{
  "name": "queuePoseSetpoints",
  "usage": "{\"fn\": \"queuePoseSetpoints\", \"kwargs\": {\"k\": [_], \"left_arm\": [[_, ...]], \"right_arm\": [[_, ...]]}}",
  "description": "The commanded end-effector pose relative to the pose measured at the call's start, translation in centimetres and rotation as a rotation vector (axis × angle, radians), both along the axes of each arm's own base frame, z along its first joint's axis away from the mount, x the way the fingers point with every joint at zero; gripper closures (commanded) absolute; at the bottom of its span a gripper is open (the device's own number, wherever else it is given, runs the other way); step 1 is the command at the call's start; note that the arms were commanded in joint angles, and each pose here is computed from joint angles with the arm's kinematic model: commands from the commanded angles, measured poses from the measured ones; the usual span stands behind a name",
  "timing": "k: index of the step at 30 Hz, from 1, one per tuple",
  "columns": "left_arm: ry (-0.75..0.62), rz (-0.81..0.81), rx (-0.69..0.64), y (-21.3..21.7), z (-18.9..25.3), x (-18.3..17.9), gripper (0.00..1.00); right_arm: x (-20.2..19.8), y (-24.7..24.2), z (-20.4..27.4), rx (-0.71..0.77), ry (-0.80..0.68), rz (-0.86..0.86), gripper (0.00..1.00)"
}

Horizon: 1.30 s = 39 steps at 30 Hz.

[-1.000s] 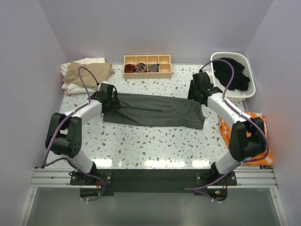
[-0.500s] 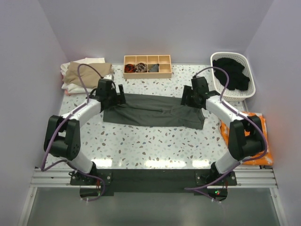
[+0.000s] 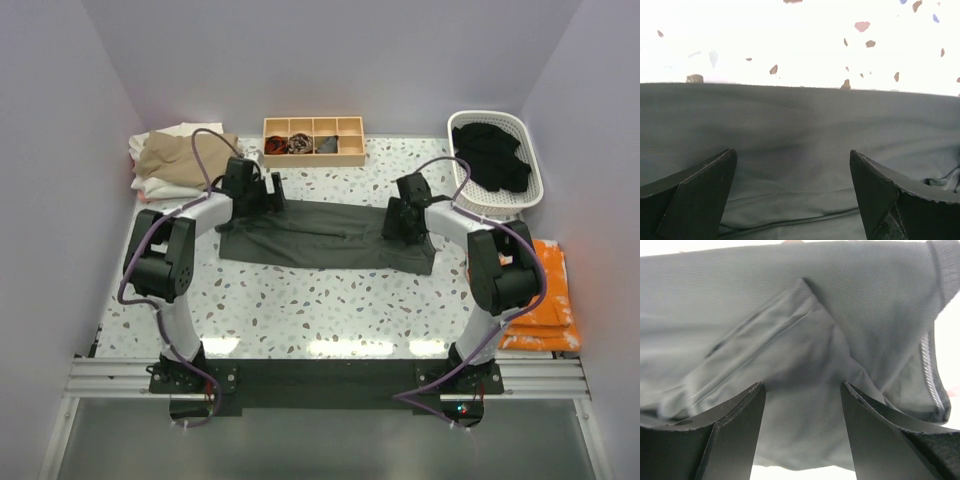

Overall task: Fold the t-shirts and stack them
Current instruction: Rotate the tshirt 90 degrees

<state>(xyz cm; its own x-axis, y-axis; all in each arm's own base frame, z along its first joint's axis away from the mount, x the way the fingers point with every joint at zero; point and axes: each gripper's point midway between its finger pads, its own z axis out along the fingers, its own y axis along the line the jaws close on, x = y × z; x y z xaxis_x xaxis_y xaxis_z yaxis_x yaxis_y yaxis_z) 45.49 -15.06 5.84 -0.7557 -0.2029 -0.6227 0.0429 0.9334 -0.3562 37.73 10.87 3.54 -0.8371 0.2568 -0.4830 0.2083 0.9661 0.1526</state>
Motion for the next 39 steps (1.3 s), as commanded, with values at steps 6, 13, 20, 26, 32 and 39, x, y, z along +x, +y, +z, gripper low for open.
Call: {"fn": "queuePoseSetpoints", "kwargs": {"k": [6, 13, 20, 26, 32, 39], "left_arm": [[0.218, -0.122, 0.051, -3.5, -4.9, -9.3, 0.0], [0.339, -0.227, -0.037, -7.6, -5.7, -19.7, 0.0], [0.498, -0.305, -0.155, -7.7, -5.8, -31.4, 0.0], [0.545, -0.545, -0.267, -11.2, -2.0, -37.4, 0.0], [0.234, -0.513, -0.125, -13.2, 4.8, -30.1, 0.0], [-0.121, -0.373, -0.075, -12.8, 12.2, -16.9, 0.0]], "right_arm": [[3.3, -0.2, -1.3, -0.072, 0.052, -0.036, 0.34], [7.5, 0.2, -1.7, -0.114, 0.057, -0.033, 0.34], [13.6, 5.2, -0.9, 0.029, 0.017, 0.091, 0.34], [15.4, 13.3, -0.6, 0.338, 0.04, 0.365, 0.34], [17.2, 12.9, 9.3, 0.409, -0.251, 0.425, 0.32], [12.3, 6.1, 19.0, 0.206, -0.448, 0.306, 0.29]]}}
